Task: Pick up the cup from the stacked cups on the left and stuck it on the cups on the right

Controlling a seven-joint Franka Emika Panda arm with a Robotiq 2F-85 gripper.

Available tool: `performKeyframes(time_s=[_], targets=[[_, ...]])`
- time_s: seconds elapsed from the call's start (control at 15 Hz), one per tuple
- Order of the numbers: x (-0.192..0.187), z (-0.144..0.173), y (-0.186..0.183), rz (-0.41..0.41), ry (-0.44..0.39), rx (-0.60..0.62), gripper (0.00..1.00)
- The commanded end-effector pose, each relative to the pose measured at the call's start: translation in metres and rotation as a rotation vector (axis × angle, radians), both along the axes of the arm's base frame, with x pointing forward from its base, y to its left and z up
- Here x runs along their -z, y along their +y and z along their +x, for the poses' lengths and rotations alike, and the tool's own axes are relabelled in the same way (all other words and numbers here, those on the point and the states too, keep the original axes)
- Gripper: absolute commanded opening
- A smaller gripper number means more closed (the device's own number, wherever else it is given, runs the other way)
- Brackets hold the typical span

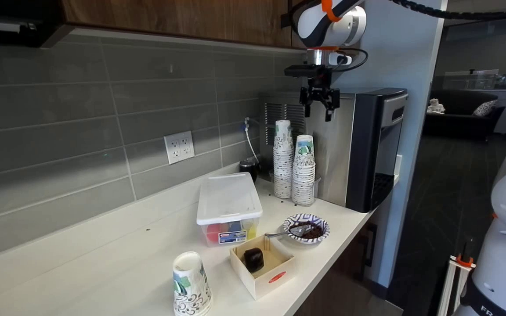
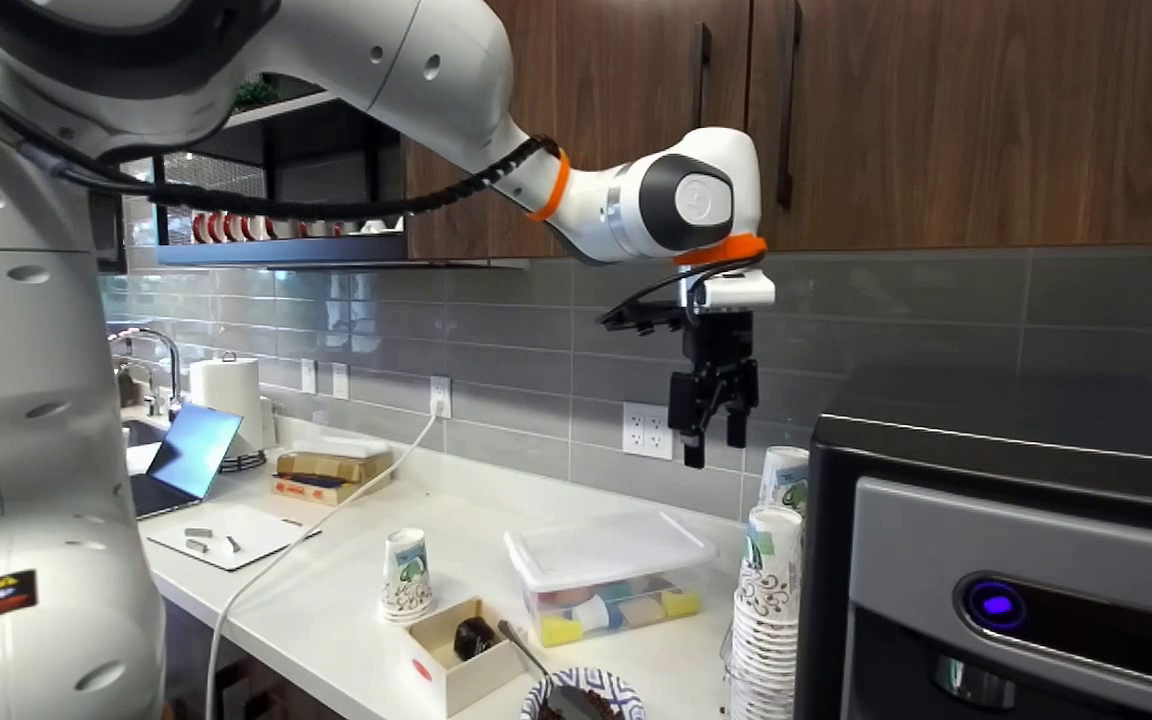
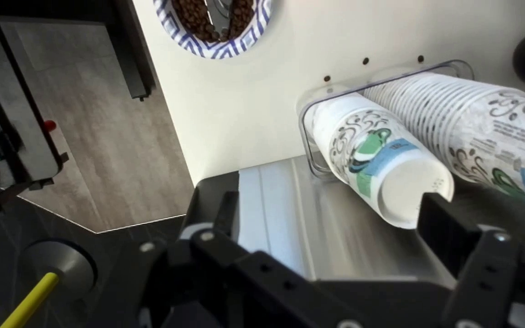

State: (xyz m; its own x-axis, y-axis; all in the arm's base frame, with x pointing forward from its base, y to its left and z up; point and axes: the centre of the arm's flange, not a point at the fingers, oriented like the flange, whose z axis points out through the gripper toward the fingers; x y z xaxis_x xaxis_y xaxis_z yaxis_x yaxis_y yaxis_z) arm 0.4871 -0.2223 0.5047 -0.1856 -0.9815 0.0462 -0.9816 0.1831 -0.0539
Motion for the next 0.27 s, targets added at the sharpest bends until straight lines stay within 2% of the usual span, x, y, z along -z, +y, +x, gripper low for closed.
performKeyframes(time_s=[0.0, 0.2], targets=[[-0.003, -0.063, 0.044, 0.009, -0.022, -0.02, 1.0], [-0.001, -0.099, 0.064, 0.017, -0.024, -0.023, 1.0]])
